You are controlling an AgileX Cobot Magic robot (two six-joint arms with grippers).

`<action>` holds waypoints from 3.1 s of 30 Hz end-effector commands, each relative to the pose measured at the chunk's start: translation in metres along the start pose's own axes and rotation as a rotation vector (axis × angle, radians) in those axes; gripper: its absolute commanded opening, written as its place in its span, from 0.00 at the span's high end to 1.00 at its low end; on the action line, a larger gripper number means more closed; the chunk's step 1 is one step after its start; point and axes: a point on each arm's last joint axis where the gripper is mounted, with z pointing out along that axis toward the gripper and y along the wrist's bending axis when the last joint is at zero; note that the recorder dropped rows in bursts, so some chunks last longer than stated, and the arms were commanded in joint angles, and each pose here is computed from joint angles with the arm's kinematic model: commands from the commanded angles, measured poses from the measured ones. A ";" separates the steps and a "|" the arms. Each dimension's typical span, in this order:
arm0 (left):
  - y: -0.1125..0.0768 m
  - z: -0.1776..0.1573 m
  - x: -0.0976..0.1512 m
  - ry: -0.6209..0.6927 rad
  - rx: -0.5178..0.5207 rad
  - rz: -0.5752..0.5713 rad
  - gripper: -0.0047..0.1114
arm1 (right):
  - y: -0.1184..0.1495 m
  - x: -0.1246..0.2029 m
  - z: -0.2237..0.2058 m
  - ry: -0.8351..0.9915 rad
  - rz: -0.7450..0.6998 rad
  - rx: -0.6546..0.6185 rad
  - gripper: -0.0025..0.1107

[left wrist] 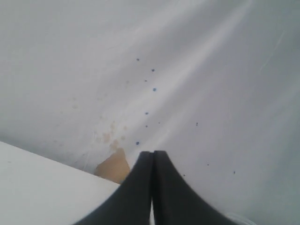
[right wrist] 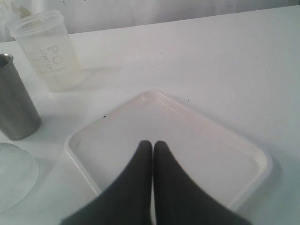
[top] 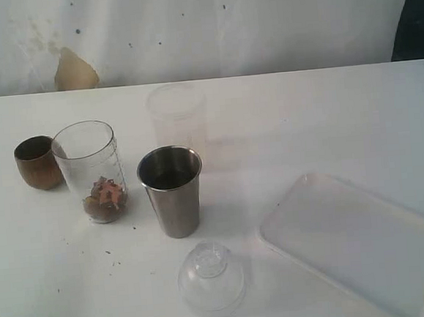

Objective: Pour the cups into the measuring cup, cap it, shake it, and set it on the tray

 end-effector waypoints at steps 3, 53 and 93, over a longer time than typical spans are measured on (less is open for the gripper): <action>0.006 -0.013 0.011 0.098 -0.045 0.078 0.96 | 0.000 -0.001 0.000 -0.017 0.004 -0.005 0.98; 0.015 -0.018 0.039 0.350 -0.043 0.325 0.96 | 0.000 -0.006 -0.001 -0.078 0.003 -0.007 0.98; 0.015 -0.018 0.039 0.350 -0.043 0.327 0.96 | 0.057 0.011 0.212 0.064 -0.309 -0.814 0.23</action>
